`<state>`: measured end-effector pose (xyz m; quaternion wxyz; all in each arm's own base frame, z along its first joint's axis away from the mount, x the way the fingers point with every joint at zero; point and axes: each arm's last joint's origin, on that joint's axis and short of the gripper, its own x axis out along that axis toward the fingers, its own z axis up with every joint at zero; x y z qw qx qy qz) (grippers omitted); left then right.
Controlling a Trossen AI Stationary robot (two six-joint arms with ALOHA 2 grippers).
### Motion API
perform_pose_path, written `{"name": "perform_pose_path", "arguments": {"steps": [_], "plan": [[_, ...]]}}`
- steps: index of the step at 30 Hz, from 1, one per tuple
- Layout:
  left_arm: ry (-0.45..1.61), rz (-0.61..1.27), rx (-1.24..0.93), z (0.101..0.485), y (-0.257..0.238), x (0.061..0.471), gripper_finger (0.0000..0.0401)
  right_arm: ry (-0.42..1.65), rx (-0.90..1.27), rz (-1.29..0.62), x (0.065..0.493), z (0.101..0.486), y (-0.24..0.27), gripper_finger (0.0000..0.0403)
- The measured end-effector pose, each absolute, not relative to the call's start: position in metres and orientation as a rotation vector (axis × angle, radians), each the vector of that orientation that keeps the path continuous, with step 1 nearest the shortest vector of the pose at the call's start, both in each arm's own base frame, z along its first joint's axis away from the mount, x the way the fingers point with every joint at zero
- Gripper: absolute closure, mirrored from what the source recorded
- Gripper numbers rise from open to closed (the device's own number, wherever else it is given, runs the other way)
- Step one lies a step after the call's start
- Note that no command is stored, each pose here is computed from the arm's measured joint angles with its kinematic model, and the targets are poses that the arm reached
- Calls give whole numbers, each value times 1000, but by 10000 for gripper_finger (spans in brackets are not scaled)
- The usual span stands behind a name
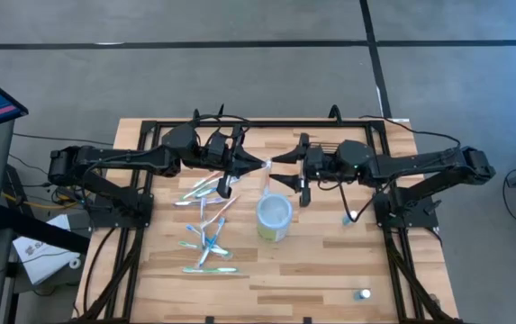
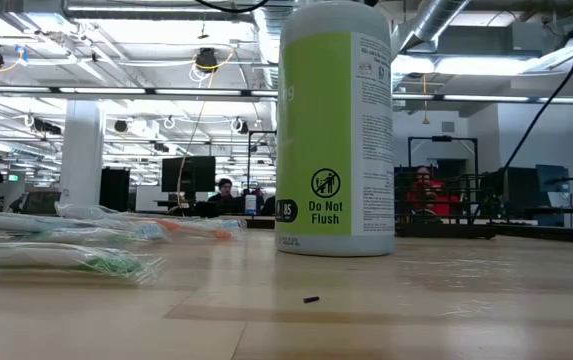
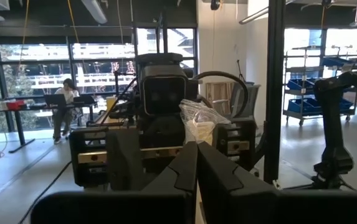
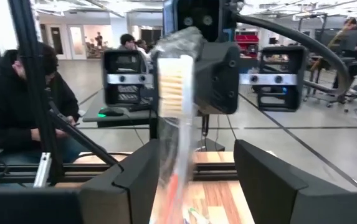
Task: Pick & Place toothbrushing station
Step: Put the orange toothbrush into the wire organizer
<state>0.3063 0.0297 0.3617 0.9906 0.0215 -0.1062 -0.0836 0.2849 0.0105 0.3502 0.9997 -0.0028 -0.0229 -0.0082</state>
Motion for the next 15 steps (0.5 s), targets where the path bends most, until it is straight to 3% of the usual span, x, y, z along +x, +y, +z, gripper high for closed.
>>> {"name": "perform_pose_path", "arguments": {"steps": [15], "plan": [[-206,-152,42,361,31,306,401,-57,-9,16,300,340,11,254]]}}
